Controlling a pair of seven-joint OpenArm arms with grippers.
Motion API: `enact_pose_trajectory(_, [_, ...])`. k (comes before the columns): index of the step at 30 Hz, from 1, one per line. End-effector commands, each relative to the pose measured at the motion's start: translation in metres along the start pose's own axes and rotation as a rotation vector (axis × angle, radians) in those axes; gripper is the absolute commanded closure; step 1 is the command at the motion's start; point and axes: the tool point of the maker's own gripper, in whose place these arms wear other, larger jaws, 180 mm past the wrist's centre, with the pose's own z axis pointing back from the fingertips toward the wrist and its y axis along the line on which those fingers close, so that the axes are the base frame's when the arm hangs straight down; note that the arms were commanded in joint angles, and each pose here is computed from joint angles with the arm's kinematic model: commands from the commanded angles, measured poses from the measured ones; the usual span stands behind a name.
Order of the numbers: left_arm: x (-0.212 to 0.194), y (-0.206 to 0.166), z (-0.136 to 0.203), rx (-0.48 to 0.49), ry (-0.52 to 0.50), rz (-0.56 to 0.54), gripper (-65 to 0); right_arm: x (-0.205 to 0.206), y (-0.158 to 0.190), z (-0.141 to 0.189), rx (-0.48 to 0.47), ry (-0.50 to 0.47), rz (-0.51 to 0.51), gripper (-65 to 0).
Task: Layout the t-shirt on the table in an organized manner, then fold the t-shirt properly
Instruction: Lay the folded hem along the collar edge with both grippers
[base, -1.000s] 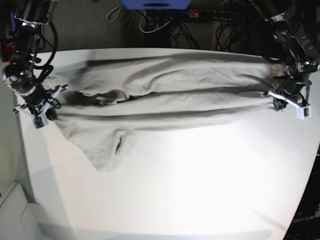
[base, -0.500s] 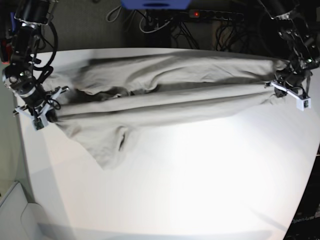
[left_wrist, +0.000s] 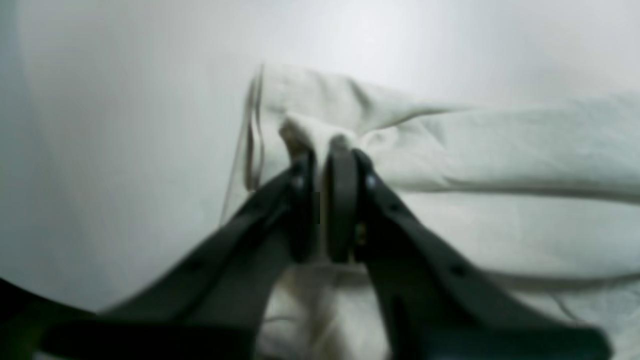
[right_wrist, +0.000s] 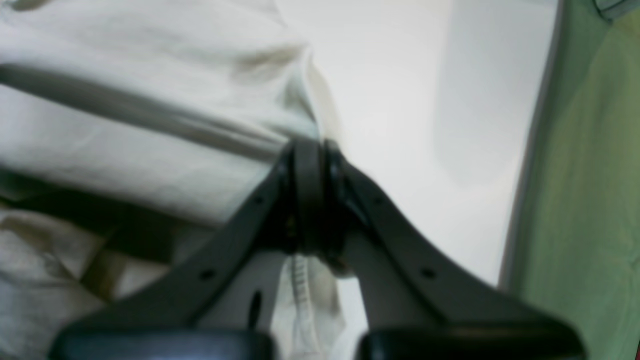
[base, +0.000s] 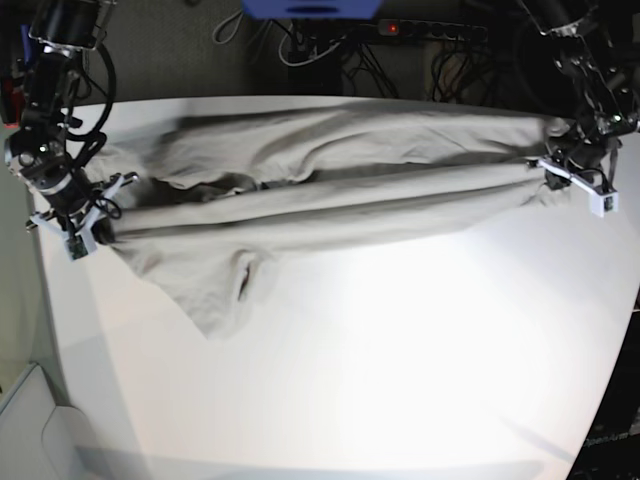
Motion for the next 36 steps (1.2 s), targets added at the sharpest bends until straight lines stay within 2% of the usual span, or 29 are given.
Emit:
enact_pose_trajectory(1, [0.013,0.004,0.004,0.008,-0.036,-0.014,-13.4,0.015,-0.009,0.006,-0.014,-0.043,0.038,0.0])
enact_pose_trajectory(4, [0.014,0.002,0.003,0.003,-0.045,-0.01,-19.4,0.025,-0.006,0.017,-0.024,-0.069,0.074,0.0])
enact_pose_trajectory(12, [0.017,0.001,0.002,0.001,-0.053,-0.005,-19.5,0.035,0.01,0.044,-0.024,-0.101,0.146,0.0])
enact_pose_trajectory(18, [0.021,0.004,0.003,0.007,-0.058,-0.01,-19.5,0.011,0.009,0.052,-0.009,-0.035,0.175,0.0])
enact_pose_trajectory(24, [0.033,0.007,0.004,0.012,-0.073,-0.025,-19.5,0.006,0.0,0.061,-0.013,-0.007,0.237,0.0])
enact_pose_trajectory(36, [0.04,0.018,0.009,0.031,-0.08,-0.044,-19.5,-0.035,0.003,0.049,0.019,0.083,0.155,0.0])
